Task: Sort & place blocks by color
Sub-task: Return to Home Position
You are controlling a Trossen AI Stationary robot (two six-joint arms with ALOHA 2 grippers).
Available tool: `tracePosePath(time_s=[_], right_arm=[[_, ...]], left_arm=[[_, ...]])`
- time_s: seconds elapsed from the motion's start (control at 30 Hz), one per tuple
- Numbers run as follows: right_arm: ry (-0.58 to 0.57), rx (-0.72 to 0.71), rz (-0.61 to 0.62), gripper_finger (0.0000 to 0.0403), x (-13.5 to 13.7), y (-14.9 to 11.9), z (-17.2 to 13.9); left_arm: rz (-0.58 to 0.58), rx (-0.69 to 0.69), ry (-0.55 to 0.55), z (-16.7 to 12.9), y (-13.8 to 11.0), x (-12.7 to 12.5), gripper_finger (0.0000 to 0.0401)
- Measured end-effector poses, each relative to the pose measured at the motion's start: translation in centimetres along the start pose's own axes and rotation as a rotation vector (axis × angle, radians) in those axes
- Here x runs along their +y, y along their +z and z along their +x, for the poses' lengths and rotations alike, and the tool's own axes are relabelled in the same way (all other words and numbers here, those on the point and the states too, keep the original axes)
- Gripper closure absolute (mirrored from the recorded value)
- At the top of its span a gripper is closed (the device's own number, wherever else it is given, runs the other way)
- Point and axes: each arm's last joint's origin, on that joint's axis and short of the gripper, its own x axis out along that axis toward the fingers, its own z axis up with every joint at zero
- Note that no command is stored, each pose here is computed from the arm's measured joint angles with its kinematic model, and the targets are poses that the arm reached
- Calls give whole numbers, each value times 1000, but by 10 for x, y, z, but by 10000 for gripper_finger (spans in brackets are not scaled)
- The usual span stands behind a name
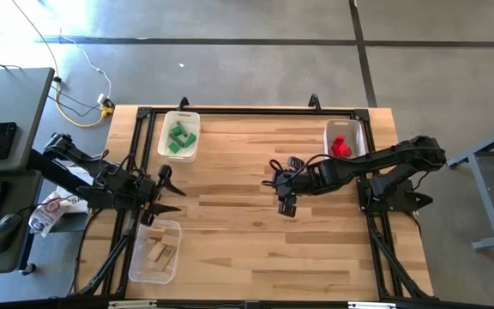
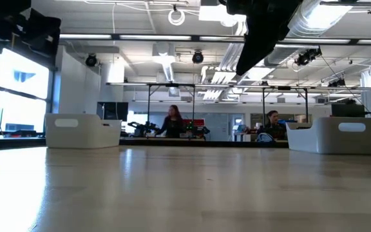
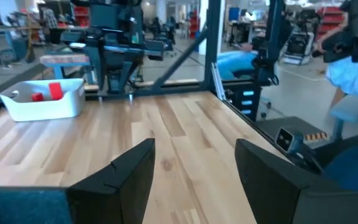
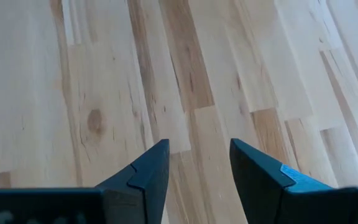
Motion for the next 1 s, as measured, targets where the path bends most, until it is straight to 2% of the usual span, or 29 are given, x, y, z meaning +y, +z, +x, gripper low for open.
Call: tracePosePath(time_s=[0.1, 0.3, 0.4, 0.67, 1.0], right_arm=[[17, 7, -2, 247, -2, 1, 1], [54, 28, 34, 247, -15, 4, 4], [44, 30, 32, 247, -22, 5, 6], [15, 41, 11, 247, -39, 4, -4], [-103, -193, 58, 247, -66, 0, -77]], left_arm=[[16, -10, 29, -2, -10, 1, 192], [32, 13, 164, -3, -27, 8, 192], [57, 10, 172, -3, -27, 11, 192], [88, 23, 305, -3, -28, 26, 192], [68, 38, 181, -3, -30, 33, 192]])
